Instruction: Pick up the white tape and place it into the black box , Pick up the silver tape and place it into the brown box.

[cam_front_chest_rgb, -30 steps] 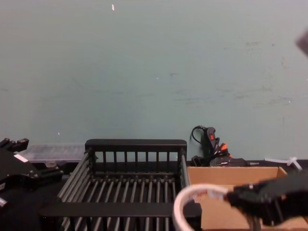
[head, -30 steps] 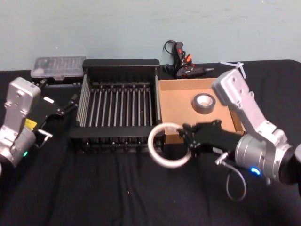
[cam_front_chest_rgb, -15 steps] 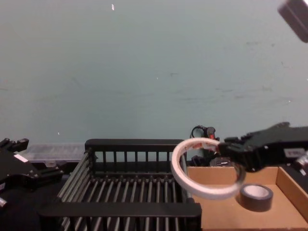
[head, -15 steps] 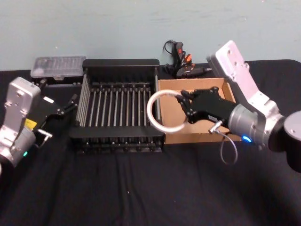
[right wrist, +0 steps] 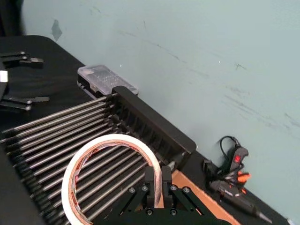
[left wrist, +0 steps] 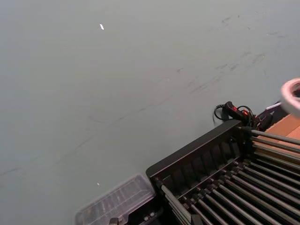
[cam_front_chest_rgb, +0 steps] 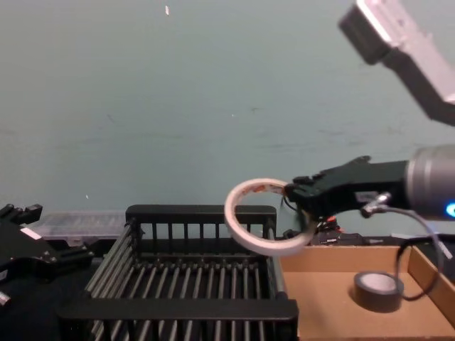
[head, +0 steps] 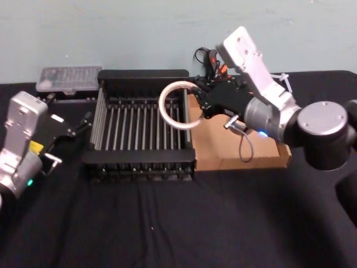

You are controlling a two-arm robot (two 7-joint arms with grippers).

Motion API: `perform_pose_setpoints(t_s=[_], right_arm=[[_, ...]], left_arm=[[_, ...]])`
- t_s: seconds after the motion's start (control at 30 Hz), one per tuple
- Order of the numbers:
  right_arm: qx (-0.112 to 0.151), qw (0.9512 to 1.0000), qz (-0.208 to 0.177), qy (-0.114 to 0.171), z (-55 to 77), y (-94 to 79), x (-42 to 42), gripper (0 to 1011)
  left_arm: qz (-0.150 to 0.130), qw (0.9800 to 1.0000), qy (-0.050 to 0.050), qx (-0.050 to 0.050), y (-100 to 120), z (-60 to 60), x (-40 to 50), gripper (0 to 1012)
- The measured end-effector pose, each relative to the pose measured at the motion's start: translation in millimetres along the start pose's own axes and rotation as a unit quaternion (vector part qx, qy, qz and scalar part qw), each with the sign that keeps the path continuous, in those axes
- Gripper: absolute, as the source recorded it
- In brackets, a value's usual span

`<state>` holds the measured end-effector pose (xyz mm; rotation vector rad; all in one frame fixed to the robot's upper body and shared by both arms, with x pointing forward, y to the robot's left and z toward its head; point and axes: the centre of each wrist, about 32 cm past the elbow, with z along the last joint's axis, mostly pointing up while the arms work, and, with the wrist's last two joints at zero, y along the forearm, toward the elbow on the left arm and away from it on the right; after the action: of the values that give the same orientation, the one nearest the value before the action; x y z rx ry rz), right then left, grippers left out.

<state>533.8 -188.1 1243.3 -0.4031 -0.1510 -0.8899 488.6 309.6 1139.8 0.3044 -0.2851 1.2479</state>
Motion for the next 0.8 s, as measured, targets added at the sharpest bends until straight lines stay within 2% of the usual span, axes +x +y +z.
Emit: perform_pose_setpoints(t_s=[0.33,0.43,0.8], right_arm=[[0.008,0.9998,-0.008,-0.018,-0.3,41.0,1.1,97],[0.012,0.9995,-0.011,-0.025,-3.9,55.6,-2.2,97],[0.012,0.9985,-0.007,-0.053,-20.4,87.5,-16.7,97]], left_arm=[[0.000,1.0000,0.000,0.000,0,0.0,0.0,1001],[0.000,1.0000,0.000,0.000,0,0.0,0.0,1001],[0.000,1.0000,0.000,0.000,0,0.0,0.0,1001]])
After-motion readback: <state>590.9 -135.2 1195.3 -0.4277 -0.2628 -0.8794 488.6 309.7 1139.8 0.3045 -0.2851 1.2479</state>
